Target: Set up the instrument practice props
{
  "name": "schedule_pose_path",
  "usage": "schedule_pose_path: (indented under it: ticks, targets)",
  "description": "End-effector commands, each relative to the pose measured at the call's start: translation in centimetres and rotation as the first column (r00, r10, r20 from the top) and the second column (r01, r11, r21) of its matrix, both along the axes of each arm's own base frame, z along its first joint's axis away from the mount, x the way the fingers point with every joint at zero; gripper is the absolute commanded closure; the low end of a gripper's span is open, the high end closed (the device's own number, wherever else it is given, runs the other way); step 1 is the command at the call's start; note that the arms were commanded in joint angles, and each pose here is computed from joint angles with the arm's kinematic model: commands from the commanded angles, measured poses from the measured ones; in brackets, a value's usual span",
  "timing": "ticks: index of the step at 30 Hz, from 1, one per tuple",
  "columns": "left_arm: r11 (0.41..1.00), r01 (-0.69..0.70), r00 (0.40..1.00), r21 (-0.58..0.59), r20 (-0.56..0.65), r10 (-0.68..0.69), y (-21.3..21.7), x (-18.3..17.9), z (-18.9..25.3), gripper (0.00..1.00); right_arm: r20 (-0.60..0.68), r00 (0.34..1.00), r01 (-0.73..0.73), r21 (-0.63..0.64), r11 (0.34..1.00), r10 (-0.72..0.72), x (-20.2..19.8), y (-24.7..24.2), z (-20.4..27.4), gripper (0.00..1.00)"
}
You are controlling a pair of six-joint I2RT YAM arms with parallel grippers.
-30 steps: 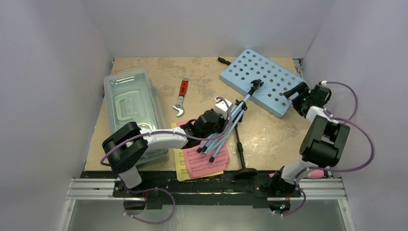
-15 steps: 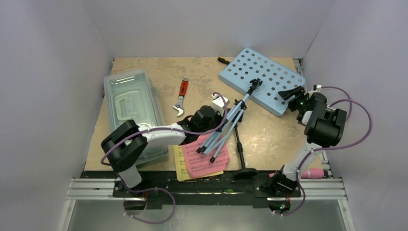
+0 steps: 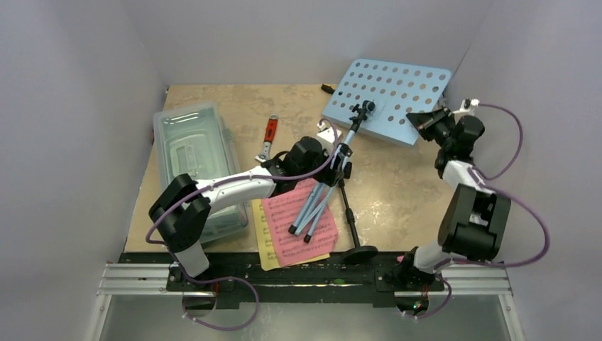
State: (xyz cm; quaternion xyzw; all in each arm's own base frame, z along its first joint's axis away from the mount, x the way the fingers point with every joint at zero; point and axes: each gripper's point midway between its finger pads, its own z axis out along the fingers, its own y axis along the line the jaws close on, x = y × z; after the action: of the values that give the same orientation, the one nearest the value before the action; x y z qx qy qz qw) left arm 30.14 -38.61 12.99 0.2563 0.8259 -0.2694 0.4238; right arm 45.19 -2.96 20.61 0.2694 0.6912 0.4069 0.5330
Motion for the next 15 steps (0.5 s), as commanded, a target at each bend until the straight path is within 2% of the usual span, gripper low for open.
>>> schedule_pose_path:
  ticks: [1,3,6,9,12,15]
  targets:
    - [0.985,0.012,0.991,-0.174,0.133,0.011,-1.9,1.0,11.9,0.31,-0.024,0.998,0.055,-0.052,0.997,-0.056,-1.0,2.5,8.9,1.0]
    - [0.985,-0.018,0.99,-0.17,0.133,0.041,-1.6,1.2,14.2,0.29,0.008,0.998,0.066,-0.013,0.998,-0.066,-1.3,4.2,13.9,1.0]
    - [0.98,-0.015,0.983,-0.2,0.176,0.051,-2.3,0.5,18.5,0.26,0.008,0.99,0.142,-0.03,0.989,-0.142,-2.0,6.3,19.9,1.0]
    - [0.971,-0.026,0.969,-0.239,0.231,0.083,-2.8,0.0,22.2,0.26,0.073,0.99,0.117,0.023,0.993,-0.118,-3.0,8.7,25.3,1.0]
    - [0.958,-0.033,0.953,-0.285,0.281,0.117,-3.3,0.2,24.6,0.24,0.121,0.989,0.079,0.053,0.995,-0.085,-3.5,11.2,28.5,1.0]
    - [0.955,-0.041,0.935,-0.294,0.325,0.14,-4.2,0.8,25.5,0.23,0.1,0.992,0.072,0.095,0.993,-0.081,-3.6,12.8,29.6,1.0]
